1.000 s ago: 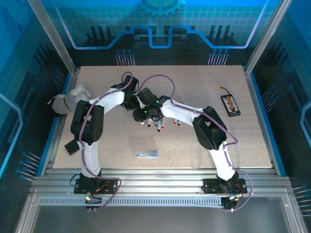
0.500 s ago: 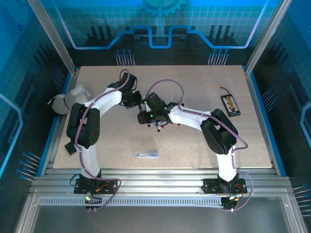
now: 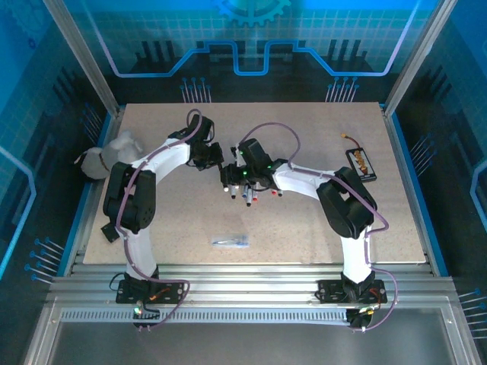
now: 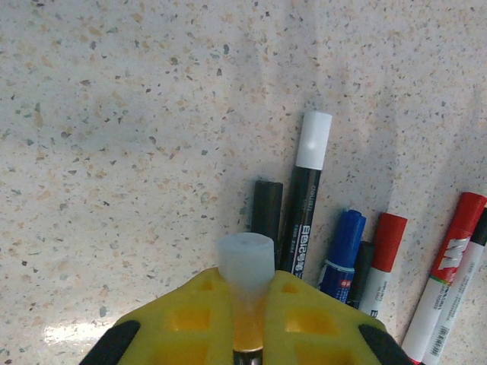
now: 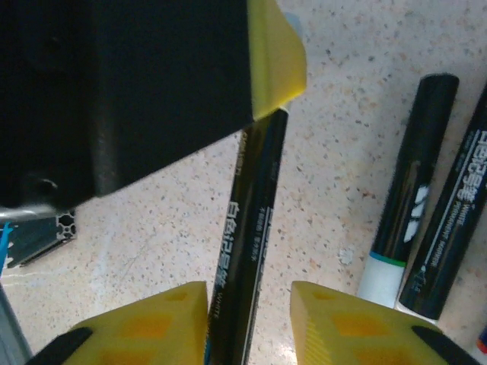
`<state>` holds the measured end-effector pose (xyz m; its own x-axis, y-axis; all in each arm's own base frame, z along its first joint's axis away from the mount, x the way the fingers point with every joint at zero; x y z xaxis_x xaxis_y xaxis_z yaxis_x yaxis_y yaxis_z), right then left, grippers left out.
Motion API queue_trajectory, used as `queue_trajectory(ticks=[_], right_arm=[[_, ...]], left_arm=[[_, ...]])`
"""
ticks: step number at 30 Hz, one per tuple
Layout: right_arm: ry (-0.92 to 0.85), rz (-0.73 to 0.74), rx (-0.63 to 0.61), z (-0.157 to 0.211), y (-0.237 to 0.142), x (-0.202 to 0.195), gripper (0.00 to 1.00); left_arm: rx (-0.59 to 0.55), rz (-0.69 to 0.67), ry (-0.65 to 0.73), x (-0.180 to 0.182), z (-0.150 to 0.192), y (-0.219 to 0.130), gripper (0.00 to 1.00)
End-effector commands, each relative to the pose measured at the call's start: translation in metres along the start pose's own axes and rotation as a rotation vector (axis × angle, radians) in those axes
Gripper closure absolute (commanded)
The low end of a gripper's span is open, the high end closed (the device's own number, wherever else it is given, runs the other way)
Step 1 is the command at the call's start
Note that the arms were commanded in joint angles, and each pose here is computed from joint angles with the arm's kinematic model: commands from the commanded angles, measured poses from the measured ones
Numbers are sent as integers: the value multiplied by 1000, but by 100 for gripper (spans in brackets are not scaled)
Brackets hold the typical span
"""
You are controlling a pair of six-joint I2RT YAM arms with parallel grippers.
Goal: Open the pen caps
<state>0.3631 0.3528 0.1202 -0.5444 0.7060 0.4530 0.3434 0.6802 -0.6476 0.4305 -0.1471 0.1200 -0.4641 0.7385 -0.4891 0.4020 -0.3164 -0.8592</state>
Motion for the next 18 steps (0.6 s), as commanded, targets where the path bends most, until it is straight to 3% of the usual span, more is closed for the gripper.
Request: queue_trajectory(ticks=[1, 7, 18], right_arm=[[15, -79, -33, -12, -2, 10, 69], [23, -109, -24, -11, 3, 13, 62], [39, -114, 5, -4, 8, 12, 62]], left_arm=[[3, 47, -8, -7, 1, -18, 100], [0, 56, -5, -11, 0, -21, 100], [-14, 60, -7, -13, -3, -26, 100]])
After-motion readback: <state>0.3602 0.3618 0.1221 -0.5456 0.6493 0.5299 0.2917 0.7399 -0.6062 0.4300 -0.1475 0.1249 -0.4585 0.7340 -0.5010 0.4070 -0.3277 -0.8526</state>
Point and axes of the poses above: each hand's point on the last joint's axis, 136 mm out from that joint toward the fingers, its own y axis out along the fingers, its own x axis along the line the jaws close on, z = x × y, the point moved 4 cm from there along -y, back along the fingers, and after that the axes turned 15 degrees about -y, right-handed, at the moved point
